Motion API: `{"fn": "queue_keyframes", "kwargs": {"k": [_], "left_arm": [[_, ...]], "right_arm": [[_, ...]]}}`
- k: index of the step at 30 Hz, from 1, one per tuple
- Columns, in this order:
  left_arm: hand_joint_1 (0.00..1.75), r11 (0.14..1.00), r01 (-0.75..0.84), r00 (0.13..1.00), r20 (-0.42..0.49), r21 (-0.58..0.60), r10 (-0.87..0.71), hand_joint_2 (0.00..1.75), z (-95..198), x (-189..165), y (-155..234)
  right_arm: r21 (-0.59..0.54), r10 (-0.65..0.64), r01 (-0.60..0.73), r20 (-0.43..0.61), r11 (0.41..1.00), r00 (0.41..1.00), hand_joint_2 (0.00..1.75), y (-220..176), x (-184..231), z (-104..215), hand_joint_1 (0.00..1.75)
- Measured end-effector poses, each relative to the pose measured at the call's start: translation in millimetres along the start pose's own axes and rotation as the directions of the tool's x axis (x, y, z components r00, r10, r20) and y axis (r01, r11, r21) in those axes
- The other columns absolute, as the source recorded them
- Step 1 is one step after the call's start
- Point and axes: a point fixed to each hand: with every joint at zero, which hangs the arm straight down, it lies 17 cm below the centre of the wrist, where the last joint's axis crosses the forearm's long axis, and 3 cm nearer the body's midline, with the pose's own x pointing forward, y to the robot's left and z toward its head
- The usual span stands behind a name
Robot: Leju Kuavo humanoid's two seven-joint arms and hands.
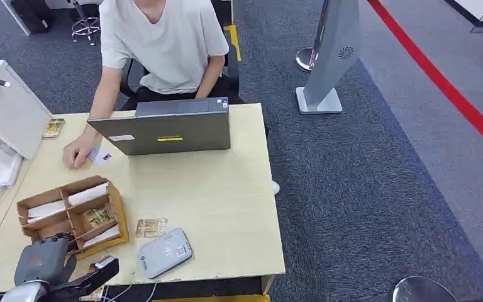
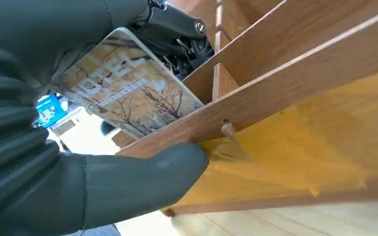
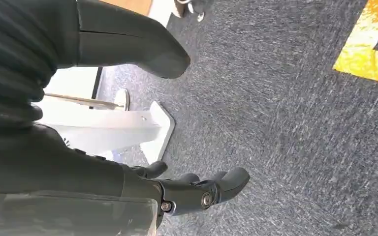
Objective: Pass the card to the sensor for recognition and then transmit it.
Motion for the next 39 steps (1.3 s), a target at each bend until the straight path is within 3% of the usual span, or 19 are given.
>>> {"fn": "queue_keyframes", "kwargs": {"k": [21,22,23,27,33,39], "left_arm": [[1.75,1.000,-0.002,1.000,0.002,-0.001,0.002,1.75,-1,1,0],[1.26,1.000,-0.002,1.000,0.002,-0.001,0.002,1.75,-1,1,0],[0.00,1.000,-0.002,1.000,0.002,-0.001,0.002,1.75,-1,1,0],[0.00,1.000,0.008,1.000,0.002,0.027,-0.008,1.75,-1,1,4],[0.00,0.980,0.020,0.998,0.048,0.200,-0.030,1.75,0,14,43],[0.00,0.963,0.007,0.995,0.090,0.270,-0.033,1.75,4,27,66]], "right_arm": [[-0.001,0.000,0.000,-0.003,1.000,1.000,1.75,0,-1,0,0.00],[-0.001,0.000,0.000,-0.003,1.000,1.000,1.75,0,0,0,0.00],[-0.001,0.000,0.000,-0.003,1.000,1.000,1.75,0,0,0,0.00],[-0.003,0.000,0.000,-0.003,1.000,1.000,1.75,0,-1,0,0.00],[-0.010,-0.001,0.001,-0.006,1.000,1.000,1.75,-2,-1,0,0.00],[-0.009,-0.001,0.001,-0.006,1.000,1.000,1.75,-1,-1,0,0.00]]}}
